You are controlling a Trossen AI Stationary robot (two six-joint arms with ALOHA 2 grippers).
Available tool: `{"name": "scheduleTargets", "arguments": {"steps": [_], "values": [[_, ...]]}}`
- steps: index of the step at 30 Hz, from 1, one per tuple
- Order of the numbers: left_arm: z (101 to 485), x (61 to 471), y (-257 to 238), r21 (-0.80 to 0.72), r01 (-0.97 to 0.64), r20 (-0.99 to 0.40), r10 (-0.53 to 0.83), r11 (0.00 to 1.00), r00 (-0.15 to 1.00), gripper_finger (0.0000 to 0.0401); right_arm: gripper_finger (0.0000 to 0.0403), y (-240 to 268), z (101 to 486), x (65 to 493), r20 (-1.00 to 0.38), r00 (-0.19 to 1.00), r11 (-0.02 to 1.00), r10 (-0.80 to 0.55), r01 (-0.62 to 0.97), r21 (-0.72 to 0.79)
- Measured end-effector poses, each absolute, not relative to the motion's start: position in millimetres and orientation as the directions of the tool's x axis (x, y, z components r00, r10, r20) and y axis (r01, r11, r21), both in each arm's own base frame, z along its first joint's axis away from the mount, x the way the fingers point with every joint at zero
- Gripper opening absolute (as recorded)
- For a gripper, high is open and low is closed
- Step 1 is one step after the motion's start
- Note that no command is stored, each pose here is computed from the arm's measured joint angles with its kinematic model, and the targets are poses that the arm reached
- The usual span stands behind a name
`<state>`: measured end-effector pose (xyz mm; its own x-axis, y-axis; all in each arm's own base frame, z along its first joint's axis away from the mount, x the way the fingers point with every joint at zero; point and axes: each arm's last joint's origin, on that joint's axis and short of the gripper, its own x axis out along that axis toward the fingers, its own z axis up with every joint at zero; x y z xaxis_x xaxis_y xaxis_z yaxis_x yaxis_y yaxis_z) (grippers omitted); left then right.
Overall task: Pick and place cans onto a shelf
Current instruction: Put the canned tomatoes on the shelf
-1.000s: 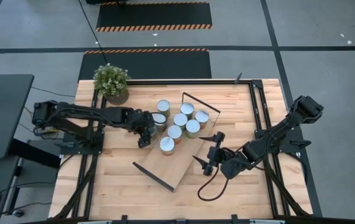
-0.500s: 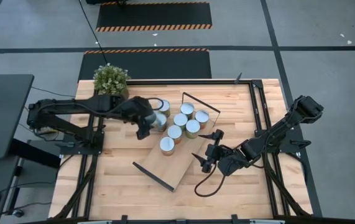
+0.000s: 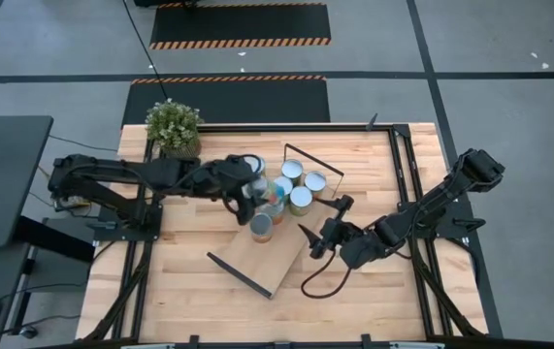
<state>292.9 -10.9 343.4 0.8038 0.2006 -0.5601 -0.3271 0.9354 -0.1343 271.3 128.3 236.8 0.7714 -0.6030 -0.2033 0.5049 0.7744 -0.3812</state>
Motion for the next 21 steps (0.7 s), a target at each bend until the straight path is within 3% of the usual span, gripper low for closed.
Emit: {"name": "scheduleTargets", "arguments": {"steps": [13, 21], "values": [[344.7, 325.8, -32.7, -0.093, -0.325, -0.51, 0.235, 0.941, 0.827, 0.032, 0.0398, 141.4, 241.5, 305.8, -0.015, 0.724, 0.608, -0.69, 0.569, -0.554], [348.2, 333.7, -41.6, -0.072, -0.297, -0.459, 0.233, 0.952, 0.857, 0.0321, 0.0398, 134.8, 257.2, 333.8, 0.013, 0.684, 0.531, -0.729, 0.579, -0.619]]}}
